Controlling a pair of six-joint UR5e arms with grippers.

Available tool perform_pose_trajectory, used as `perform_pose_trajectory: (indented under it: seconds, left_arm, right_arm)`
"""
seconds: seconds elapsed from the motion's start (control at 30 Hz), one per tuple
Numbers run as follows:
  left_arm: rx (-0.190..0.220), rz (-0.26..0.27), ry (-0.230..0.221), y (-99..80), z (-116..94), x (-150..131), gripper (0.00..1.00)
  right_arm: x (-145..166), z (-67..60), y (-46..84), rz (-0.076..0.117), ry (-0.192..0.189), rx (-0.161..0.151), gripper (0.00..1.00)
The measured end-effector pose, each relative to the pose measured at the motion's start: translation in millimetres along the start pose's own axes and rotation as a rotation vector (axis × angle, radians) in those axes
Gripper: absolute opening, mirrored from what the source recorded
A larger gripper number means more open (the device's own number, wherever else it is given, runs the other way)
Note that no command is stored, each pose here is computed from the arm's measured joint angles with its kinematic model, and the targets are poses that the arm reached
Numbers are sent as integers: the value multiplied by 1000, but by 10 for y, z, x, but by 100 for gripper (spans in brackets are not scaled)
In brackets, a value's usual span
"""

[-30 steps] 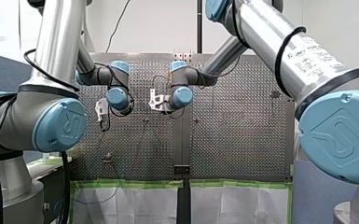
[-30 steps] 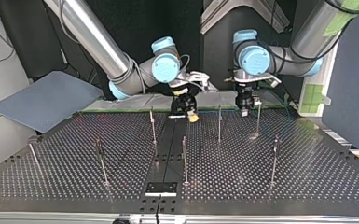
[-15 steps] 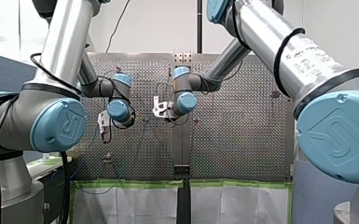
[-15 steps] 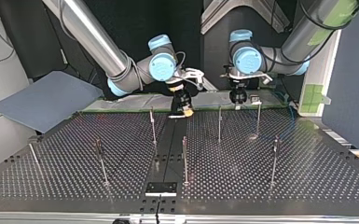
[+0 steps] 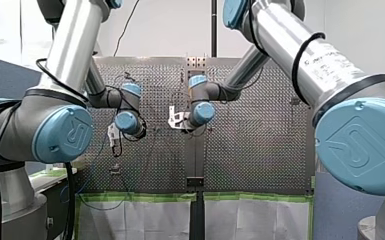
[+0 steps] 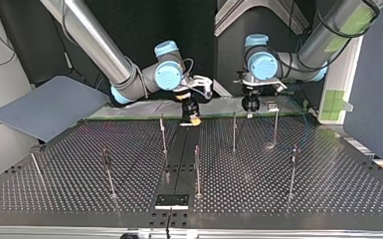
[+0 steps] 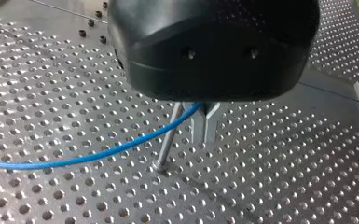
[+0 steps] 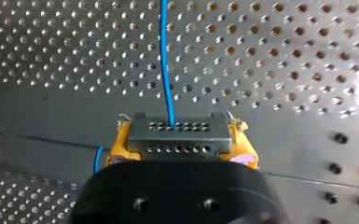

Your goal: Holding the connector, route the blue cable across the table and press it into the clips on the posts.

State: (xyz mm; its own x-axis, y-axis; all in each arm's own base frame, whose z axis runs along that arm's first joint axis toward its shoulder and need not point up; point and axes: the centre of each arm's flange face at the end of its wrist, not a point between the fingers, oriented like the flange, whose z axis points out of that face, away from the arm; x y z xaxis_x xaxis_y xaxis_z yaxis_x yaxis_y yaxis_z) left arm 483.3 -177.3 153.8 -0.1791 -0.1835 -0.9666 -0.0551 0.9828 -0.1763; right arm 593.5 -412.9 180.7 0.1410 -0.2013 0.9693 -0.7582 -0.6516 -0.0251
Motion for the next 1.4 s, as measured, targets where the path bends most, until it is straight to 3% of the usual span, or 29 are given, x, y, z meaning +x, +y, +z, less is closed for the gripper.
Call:
perform_pose_trajectory:
  seconds: [0.37,0.53,0.83,1.1,1.17,1.23,1.27,1.3,1.33,1.37,1.4]
  left_arm:
    - [10,-24,-30,40,205,-71,0]
    - [12,-35,-36,61,374,-25,0]
    - [27,-71,-97,119,662,-270,0]
    - [27,-81,-114,196,743,-359,0]
    - [28,-82,-114,207,748,-362,4]
    - [32,-84,-113,209,749,-363,25]
    - [35,-86,-112,205,749,-362,25]
    - [38,-88,-112,199,748,-360,35]
    - [44,-89,-110,189,746,-358,50]
    - [47,-91,-109,181,743,-357,50]
    - [50,-91,-107,172,739,-355,61]
  right_arm:
    - [-14,92,199,8,17,-23,0]
    - [-1,113,233,10,28,-27,0]
    - [103,189,367,23,67,-30,0]
    - [159,232,512,26,80,-48,0]
    - [160,236,530,25,80,-51,0]
    - [162,237,541,24,81,-52,0]
    - [162,239,548,24,81,-53,0]
    - [164,240,554,24,81,-54,0]
    - [166,241,559,24,81,-55,0]
    - [166,242,562,24,81,-55,0]
    - [167,242,564,23,81,-55,0]
